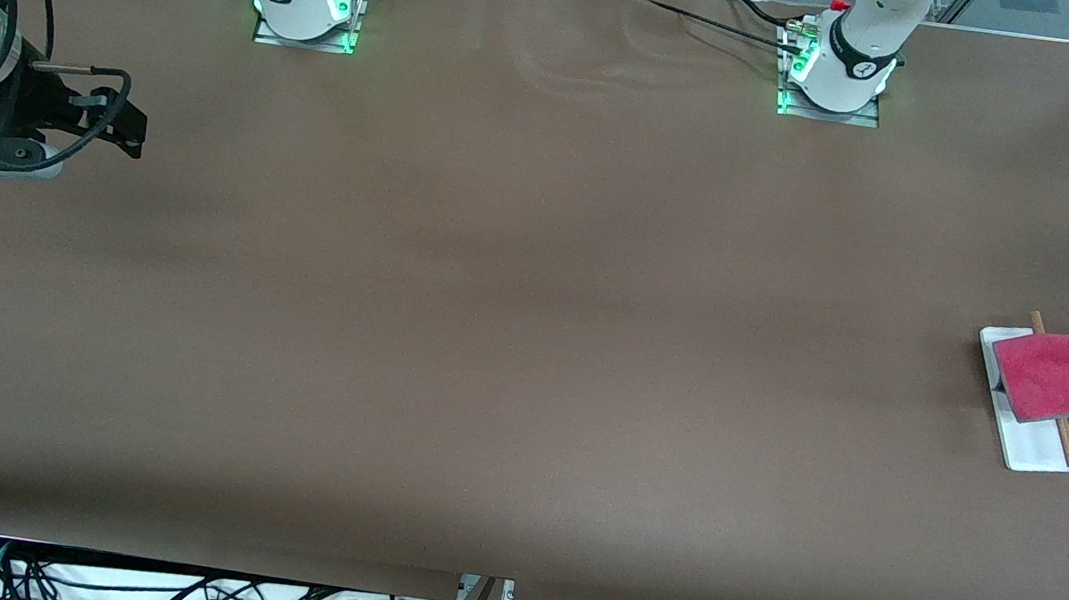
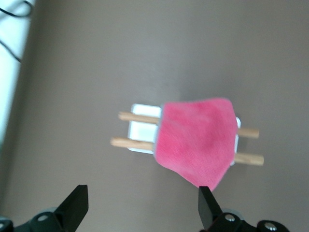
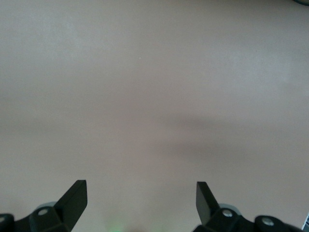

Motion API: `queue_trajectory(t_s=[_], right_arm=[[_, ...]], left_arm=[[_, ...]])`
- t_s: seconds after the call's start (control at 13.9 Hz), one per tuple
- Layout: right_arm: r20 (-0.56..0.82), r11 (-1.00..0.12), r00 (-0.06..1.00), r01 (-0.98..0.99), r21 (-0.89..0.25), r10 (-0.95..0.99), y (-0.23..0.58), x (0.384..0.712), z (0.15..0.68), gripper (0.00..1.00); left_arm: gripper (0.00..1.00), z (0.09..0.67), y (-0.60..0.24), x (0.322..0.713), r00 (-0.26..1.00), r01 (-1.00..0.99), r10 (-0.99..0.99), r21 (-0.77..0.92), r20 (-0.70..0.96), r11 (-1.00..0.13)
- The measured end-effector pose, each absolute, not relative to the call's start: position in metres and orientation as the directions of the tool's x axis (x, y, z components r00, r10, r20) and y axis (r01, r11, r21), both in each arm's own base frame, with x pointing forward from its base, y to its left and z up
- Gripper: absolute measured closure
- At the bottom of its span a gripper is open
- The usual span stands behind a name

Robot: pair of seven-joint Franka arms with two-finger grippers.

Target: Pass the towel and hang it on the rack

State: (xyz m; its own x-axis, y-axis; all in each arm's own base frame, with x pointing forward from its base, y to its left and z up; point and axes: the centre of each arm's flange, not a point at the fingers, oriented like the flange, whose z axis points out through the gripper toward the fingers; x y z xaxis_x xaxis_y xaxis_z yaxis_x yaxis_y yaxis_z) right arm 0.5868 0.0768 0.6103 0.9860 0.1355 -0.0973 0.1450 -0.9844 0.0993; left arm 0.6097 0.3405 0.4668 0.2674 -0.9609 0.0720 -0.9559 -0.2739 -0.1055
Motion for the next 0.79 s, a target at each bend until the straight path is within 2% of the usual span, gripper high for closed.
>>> queue_trajectory(t_s=[0.36, 0.79], right_arm=[[-0.096, -0.984, 0.986, 0.145, 0.099, 0.136, 0.077, 0.587, 0.610, 0.00], [-0.092, -0.984, 0.986, 0.145, 0.099, 0.136, 0.077, 0.587, 0.612, 0.00]], left_arm=[[0.00, 0.570, 0.190, 0.609, 0.509, -0.858, -0.860, -0.090, -0.017, -0.506], [0.00, 0.619, 0.045, 0.531, 0.765, -0.643, -0.639, -0.127, -0.077, -0.755]])
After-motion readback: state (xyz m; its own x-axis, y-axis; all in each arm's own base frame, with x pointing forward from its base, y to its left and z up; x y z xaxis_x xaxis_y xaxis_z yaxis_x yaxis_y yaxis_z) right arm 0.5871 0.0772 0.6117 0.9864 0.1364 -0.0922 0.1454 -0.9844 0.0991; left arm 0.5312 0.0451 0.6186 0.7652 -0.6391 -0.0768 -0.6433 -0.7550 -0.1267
